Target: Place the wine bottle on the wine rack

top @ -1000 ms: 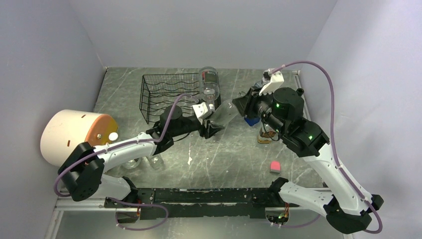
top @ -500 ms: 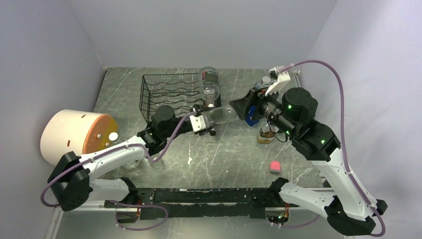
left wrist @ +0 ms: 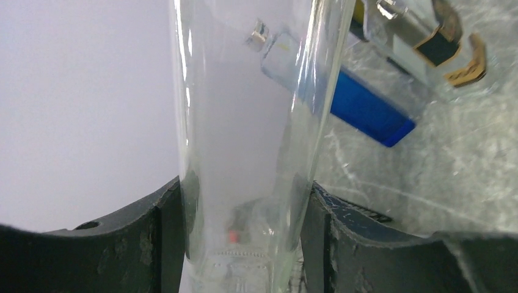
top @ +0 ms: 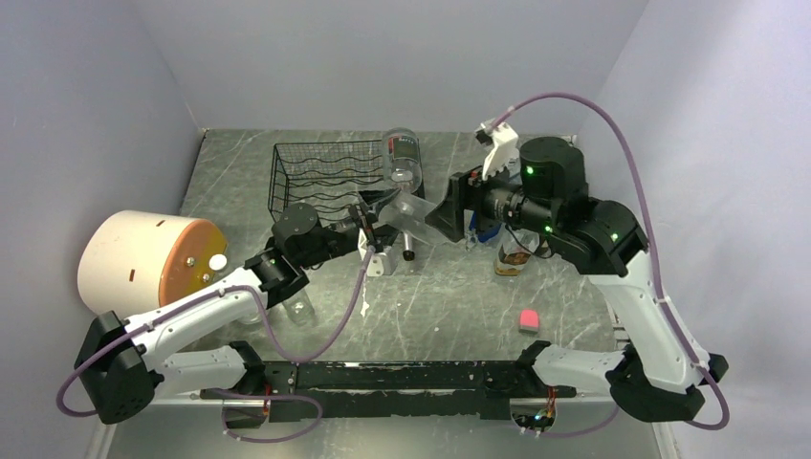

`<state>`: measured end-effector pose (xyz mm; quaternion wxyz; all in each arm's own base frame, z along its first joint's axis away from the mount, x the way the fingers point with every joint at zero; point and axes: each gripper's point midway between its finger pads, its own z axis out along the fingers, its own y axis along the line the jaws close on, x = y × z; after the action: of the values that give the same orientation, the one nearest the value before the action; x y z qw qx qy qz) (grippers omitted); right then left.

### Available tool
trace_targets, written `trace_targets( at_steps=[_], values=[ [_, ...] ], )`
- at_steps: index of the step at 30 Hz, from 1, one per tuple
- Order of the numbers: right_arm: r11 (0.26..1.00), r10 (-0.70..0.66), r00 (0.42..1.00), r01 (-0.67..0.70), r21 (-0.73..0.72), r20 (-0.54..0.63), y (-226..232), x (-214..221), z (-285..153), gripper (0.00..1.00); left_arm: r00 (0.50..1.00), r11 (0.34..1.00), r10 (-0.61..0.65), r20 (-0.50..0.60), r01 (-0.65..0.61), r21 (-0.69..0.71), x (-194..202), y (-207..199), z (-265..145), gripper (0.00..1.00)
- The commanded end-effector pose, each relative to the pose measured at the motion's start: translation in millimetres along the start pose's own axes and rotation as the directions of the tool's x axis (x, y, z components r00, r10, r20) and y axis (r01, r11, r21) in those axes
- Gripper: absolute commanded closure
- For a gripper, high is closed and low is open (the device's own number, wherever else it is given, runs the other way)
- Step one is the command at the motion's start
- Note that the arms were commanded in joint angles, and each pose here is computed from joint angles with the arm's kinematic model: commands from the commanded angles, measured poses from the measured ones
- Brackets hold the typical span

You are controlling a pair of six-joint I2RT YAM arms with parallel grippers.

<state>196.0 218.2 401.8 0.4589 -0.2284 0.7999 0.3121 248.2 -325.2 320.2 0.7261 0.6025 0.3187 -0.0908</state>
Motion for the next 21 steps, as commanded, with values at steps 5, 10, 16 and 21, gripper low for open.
trace_targets(
  at_steps=[5, 10, 16, 21],
  values=[
    [0.991, -0.058, 0.991, 0.042, -0.127, -0.122, 17.6, 19.4, 4.5, 0.19, 0.963, 0.963, 0.253, -0.092, -0.260, -0.069, -4.5, 41.6, -11.6, 0.93],
    [0.991, -0.096, 0.983, 0.079, -0.111, -0.154, 8.5, 33.8, 11.7, 0.19, 0.957, 0.960, 0.269, -0.104, -0.276, -0.057, -1.1, 40.8, -9.5, 0.93],
    [0.995, -0.098, 0.976, 0.093, -0.031, -0.193, -18.2, 71.6, 30.2, 0.19, 0.954, 0.957, 0.280, -0.102, -0.286, -0.051, -1.4, 39.0, -11.4, 0.93],
    [0.994, -0.098, 0.983, 0.089, -0.068, -0.152, -17.2, 85.2, 40.0, 0.21, 0.950, 0.958, 0.284, -0.134, -0.287, -0.006, 8.5, 28.5, -11.3, 0.93]
  ],
)
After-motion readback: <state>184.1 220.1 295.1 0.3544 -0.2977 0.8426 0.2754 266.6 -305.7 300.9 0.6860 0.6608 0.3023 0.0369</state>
